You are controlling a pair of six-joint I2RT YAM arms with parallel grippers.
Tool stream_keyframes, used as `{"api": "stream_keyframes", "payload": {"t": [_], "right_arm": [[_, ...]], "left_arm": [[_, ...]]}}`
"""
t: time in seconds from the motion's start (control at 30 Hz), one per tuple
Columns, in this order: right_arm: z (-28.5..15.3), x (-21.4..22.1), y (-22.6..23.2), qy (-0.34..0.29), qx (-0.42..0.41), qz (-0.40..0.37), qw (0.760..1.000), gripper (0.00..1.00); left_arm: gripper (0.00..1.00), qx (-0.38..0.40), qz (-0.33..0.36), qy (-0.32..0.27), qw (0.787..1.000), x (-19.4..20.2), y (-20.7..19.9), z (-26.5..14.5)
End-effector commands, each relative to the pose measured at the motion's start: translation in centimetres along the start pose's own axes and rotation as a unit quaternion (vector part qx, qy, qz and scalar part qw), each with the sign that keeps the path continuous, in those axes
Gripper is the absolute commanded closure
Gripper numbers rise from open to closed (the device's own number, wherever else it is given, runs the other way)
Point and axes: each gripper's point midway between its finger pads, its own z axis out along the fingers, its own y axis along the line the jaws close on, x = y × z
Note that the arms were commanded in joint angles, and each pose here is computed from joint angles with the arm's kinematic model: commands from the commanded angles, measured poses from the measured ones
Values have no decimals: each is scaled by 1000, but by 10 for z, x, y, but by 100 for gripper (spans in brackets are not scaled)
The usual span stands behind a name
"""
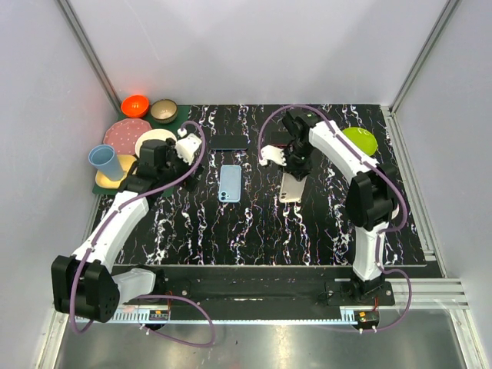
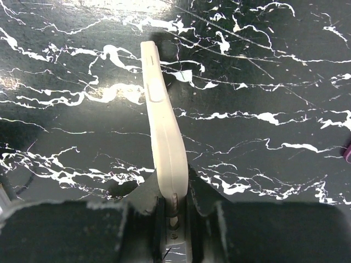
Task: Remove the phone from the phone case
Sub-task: Place the phone case at the center of the board.
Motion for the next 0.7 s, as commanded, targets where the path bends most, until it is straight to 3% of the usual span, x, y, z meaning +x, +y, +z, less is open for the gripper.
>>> {"api": "stream_keyframes", "payload": {"t": [0.0, 0.2, 0.33, 0.67], "right_arm": [[1, 23, 66, 60, -154, 39, 986, 100], [11, 25, 54, 71, -156, 43, 984, 100], [21, 21, 27, 73, -120, 57, 988, 85], [45, 20, -23, 61, -2, 44, 997, 71]], "left_arm": [[1, -2, -1, -38, 999, -16, 2, -4], [1, -2, -6, -40, 999, -14, 3, -6], [1, -1, -8, -42, 999, -14, 3, -6], [1, -1, -14, -43, 999, -11, 4, -5]]}}
